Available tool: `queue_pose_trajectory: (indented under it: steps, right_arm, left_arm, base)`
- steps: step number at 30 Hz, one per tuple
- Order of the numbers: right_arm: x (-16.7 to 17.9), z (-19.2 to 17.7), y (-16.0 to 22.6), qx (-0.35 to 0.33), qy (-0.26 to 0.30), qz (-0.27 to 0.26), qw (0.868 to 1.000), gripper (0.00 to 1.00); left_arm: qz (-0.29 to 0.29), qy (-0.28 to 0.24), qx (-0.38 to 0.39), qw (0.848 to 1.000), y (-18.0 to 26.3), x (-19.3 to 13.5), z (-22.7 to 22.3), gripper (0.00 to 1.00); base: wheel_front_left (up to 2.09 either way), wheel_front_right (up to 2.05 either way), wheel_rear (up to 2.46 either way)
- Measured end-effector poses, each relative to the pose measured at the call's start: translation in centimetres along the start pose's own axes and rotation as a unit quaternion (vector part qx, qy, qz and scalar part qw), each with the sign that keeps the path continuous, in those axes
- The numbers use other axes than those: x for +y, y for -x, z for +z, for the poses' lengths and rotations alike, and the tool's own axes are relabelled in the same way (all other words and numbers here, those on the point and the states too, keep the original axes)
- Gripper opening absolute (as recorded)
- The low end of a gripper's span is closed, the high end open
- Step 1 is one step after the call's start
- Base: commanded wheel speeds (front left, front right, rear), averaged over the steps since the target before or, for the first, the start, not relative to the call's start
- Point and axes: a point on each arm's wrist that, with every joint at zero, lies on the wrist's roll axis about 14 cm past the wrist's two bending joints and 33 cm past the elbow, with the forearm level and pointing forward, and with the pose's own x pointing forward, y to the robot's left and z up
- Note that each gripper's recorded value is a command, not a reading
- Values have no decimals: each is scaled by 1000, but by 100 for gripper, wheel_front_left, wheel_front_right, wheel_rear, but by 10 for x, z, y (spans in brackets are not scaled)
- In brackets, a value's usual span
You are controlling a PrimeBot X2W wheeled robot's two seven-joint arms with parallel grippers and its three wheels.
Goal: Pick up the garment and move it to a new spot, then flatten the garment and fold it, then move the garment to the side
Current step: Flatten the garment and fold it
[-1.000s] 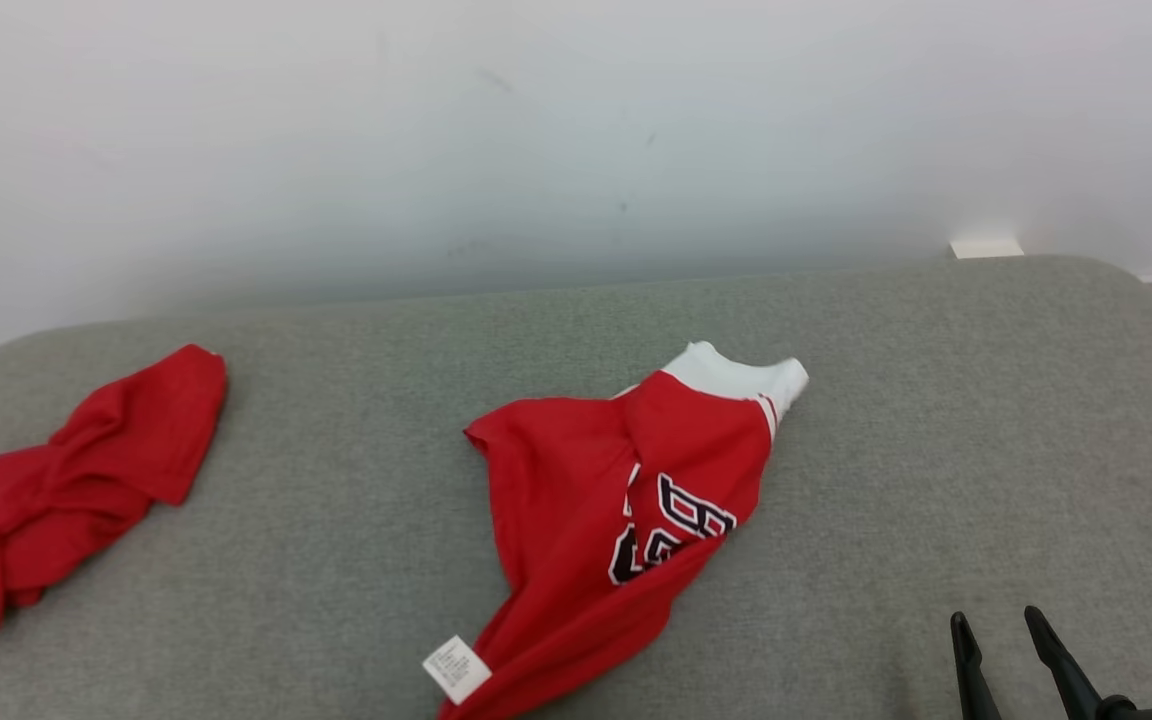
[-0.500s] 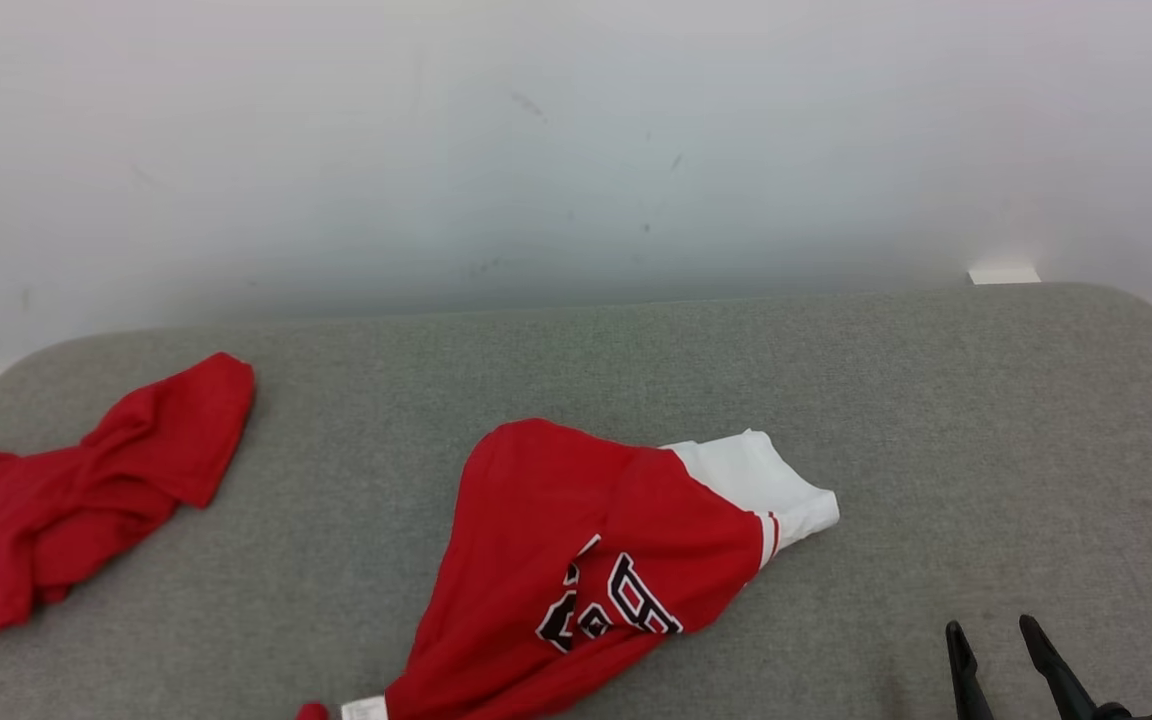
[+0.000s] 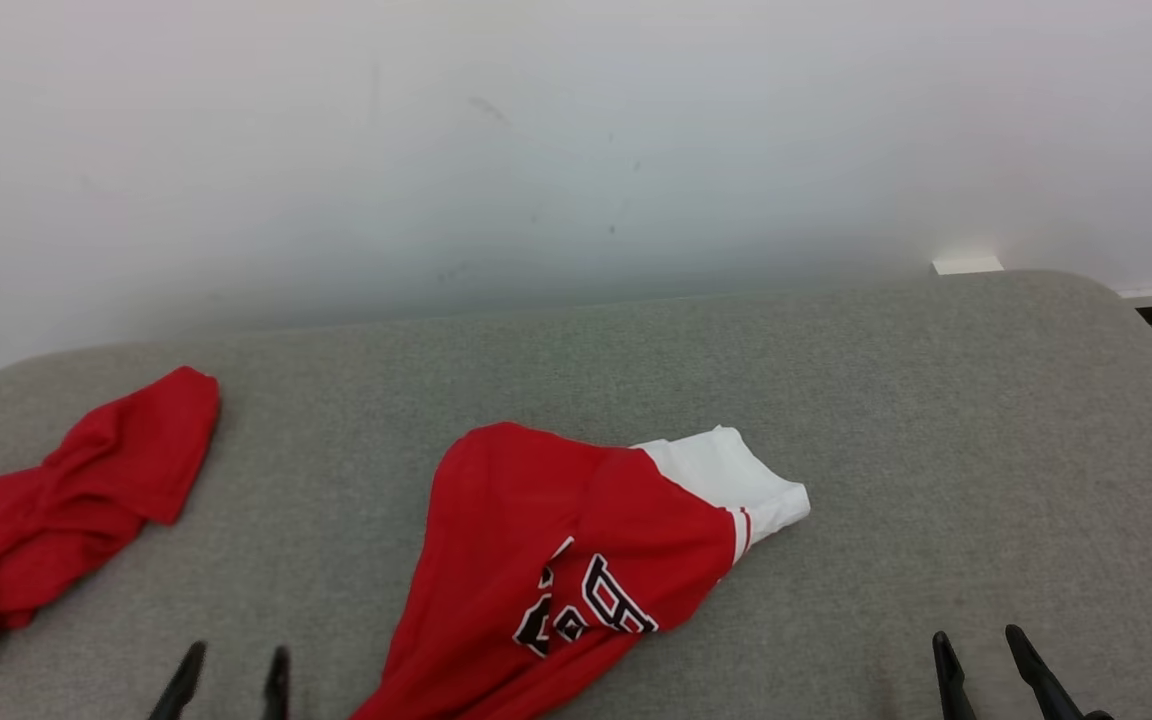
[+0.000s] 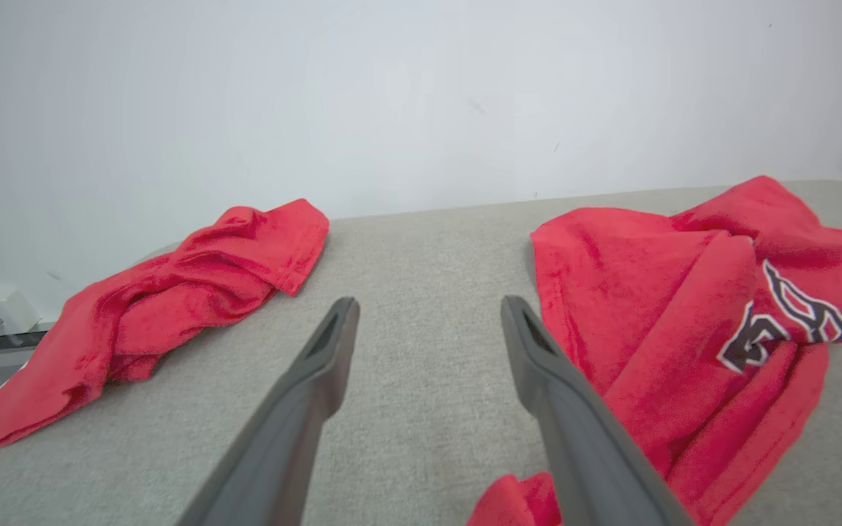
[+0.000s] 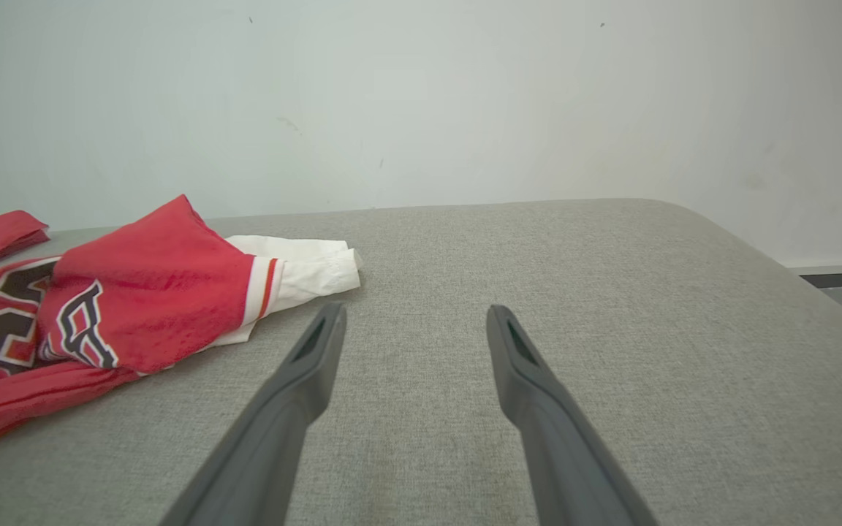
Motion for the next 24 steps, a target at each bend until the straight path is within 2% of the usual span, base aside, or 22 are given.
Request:
queue_pose_trajectory:
  steps: [4, 8, 16, 24]
  right_arm:
    - [-5, 3, 1, -5, 1, -8, 1000, 100]
    - [-13, 3, 4, -4, 1, -22, 1000, 100]
    - [-25, 2, -2, 2, 3, -44, 999, 100]
    - [-43, -1, -4, 12, 8, -78, 997, 100]
  left_arm:
    - [-84, 4, -38, 996, -26, -46, 24, 100]
    - [-179, 7, -51, 982, -51, -105, 38, 100]
    - [-339, -28, -33, 940, -92, -213, 38, 100]
    - [-441, -70, 35, 894, -116, -282, 5, 100]
  base:
    - [0, 0, 0]
    - [0, 0, 0]
    - [0, 0, 0]
    - [0, 0, 0]
